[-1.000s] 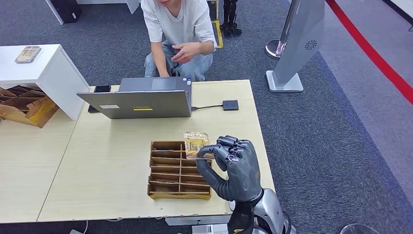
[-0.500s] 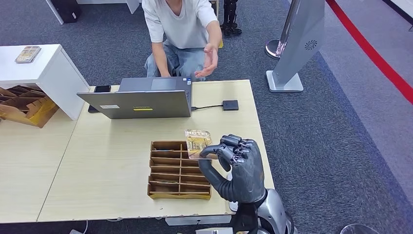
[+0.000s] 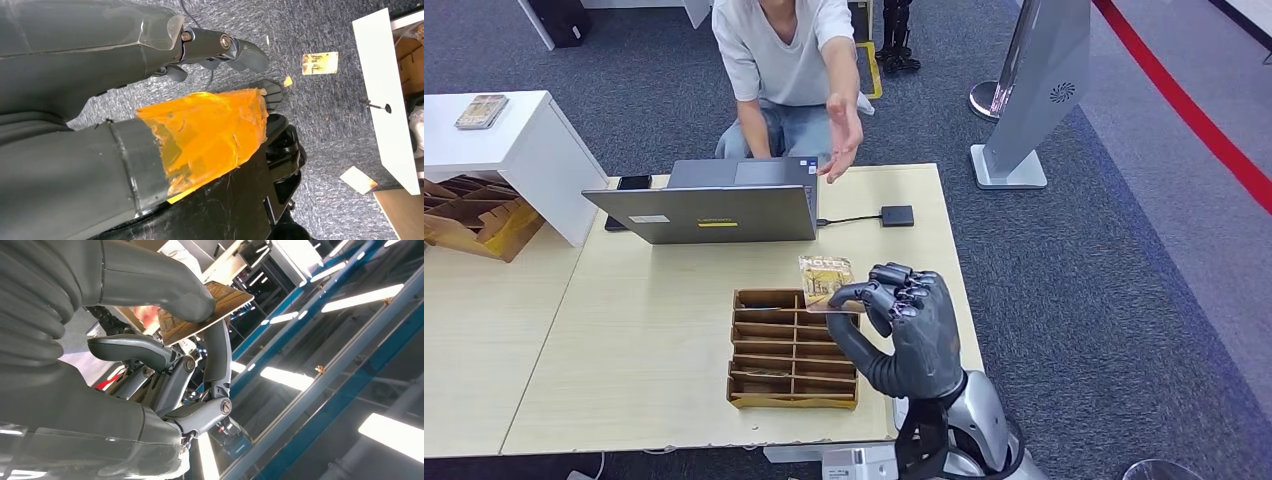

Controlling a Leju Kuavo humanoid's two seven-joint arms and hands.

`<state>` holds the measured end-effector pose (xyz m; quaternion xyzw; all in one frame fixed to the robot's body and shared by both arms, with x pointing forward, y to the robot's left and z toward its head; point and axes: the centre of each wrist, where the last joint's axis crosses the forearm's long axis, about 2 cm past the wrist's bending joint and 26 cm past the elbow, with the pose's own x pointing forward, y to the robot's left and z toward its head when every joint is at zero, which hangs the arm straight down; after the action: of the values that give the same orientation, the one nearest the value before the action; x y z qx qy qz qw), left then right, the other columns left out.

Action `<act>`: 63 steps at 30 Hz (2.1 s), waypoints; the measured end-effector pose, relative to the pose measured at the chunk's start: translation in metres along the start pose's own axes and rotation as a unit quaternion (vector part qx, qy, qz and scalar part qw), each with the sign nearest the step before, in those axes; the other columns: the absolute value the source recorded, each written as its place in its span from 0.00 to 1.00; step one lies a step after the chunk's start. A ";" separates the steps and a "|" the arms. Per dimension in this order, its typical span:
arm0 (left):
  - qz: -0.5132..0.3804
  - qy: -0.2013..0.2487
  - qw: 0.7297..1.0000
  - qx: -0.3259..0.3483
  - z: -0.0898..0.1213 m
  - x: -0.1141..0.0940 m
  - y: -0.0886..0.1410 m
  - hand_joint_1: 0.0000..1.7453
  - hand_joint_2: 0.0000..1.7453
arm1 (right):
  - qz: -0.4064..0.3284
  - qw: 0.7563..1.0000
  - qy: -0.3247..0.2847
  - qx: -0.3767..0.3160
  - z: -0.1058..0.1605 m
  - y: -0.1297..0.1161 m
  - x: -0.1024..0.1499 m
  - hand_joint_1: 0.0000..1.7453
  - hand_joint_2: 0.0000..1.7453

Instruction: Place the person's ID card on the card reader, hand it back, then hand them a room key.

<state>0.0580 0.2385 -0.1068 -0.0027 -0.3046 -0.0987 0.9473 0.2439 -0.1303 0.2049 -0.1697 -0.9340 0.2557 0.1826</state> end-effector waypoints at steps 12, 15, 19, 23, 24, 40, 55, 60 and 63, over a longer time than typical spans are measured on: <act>-0.002 -0.001 1.000 -0.002 -0.001 0.002 0.000 0.00 0.00 | 0.008 1.000 0.007 0.017 -0.004 0.007 -0.010 1.00 1.00; -0.003 -0.002 1.000 -0.003 -0.002 0.003 0.001 0.00 0.00 | 0.017 0.999 0.009 0.029 -0.007 0.011 -0.016 1.00 1.00; -0.005 -0.003 1.000 -0.005 -0.003 0.005 0.001 0.00 0.00 | 0.027 0.999 0.013 0.041 -0.010 0.016 -0.022 1.00 1.00; -0.005 -0.004 1.000 -0.004 -0.003 0.006 0.002 0.00 0.00 | 0.030 0.998 0.014 0.045 -0.011 0.018 -0.024 1.00 1.00; -0.005 -0.004 1.000 -0.004 -0.003 0.006 0.002 0.00 0.00 | 0.031 0.998 0.015 0.046 -0.011 0.019 -0.025 1.00 1.00; -0.009 -0.003 1.000 -0.008 -0.005 0.008 0.004 0.00 0.00 | 0.085 0.988 0.052 0.119 -0.022 0.034 -0.056 1.00 1.00; -0.011 -0.002 1.000 -0.003 -0.005 0.009 0.005 0.00 0.00 | 0.088 0.974 0.098 0.183 -0.021 0.047 -0.071 0.00 0.00; -0.012 -0.002 1.000 0.000 -0.005 0.008 0.006 0.00 0.00 | 0.086 0.974 0.098 0.186 -0.020 0.048 -0.071 0.00 0.00; -0.012 -0.002 1.000 0.001 -0.005 0.008 0.007 0.00 0.00 | 0.085 0.974 0.097 0.186 -0.019 0.049 -0.070 0.00 0.00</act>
<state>0.0686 0.2433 -0.1056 0.0019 -0.3063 -0.1100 0.9456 0.3247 -0.1115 0.1760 -0.2353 -0.8301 0.4222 0.2781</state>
